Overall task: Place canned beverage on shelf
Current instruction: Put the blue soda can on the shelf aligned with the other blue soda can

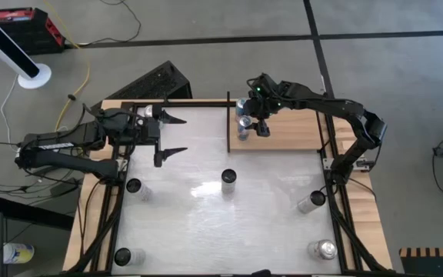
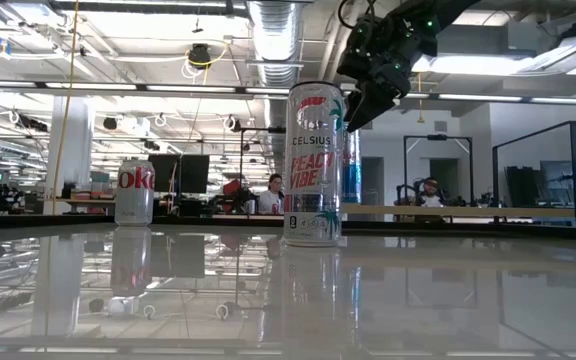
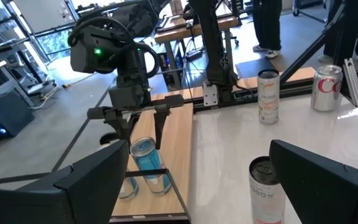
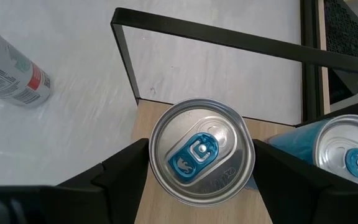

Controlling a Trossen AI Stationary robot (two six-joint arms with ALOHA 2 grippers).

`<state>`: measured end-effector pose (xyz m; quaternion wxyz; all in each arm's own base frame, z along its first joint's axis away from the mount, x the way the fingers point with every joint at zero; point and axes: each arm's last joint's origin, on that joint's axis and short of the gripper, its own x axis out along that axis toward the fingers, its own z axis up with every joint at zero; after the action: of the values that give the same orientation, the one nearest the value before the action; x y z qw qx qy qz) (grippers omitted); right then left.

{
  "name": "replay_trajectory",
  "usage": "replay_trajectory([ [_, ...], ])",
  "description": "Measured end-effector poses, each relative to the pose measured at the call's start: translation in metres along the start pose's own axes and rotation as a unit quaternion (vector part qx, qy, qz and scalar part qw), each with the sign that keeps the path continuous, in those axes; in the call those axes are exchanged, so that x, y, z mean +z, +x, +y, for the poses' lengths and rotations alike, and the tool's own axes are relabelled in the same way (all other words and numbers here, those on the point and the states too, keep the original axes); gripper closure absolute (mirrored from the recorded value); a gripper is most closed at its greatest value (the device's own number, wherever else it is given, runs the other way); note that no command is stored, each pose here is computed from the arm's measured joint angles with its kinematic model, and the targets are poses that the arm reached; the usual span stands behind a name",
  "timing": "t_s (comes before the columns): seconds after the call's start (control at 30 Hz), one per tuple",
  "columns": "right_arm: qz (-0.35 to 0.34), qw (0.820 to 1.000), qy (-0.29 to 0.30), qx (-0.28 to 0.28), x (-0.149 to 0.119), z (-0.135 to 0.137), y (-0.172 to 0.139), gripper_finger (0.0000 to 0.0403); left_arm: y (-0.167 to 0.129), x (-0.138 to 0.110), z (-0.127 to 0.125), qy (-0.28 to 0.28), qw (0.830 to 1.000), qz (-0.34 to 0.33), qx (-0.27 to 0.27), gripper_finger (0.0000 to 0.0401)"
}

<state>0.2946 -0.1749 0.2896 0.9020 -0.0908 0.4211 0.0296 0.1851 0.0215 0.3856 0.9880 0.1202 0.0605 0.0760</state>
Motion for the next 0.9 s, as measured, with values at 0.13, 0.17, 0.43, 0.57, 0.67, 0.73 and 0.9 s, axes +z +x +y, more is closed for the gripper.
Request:
replay_trajectory([
  [0.13,-0.001,1.000,-0.001,-0.003,0.0004,-0.0004,0.0000,0.0106,0.0000,0.0001,0.0000,0.000,1.000,0.000,0.000,0.0026],
  [0.17,-0.001,1.000,-0.001,-0.003,0.0004,-0.0004,0.0000,0.0106,0.0000,0.0001,0.0000,0.000,1.000,0.000,0.000,0.0026],
  [0.43,0.000,1.000,-0.004,-0.012,0.0008,-0.0013,0.0000,0.0098,0.0000,0.0004,0.0004,0.001,1.000,-0.001,0.005,0.0026],
  [0.57,-0.006,1.000,-0.006,-0.016,0.0020,-0.0020,-0.0002,0.0072,0.0000,0.0004,0.0004,0.001,1.000,-0.001,0.005,0.0026],
  [0.67,-0.012,1.000,-0.009,-0.020,0.0033,-0.0030,-0.0003,0.0049,0.0000,0.0004,0.0004,0.002,1.000,-0.001,0.005,0.0026],
  [0.73,-0.013,1.000,-0.009,-0.021,0.0035,-0.0031,-0.0003,0.0035,0.0000,0.0004,0.0004,0.002,1.000,-0.001,0.005,0.0026],
  [0.9,-0.013,1.000,-0.008,-0.021,0.0036,-0.0029,-0.0002,0.0018,0.0000,0.0004,0.0004,0.008,1.000,-0.001,0.005,0.0026],
])
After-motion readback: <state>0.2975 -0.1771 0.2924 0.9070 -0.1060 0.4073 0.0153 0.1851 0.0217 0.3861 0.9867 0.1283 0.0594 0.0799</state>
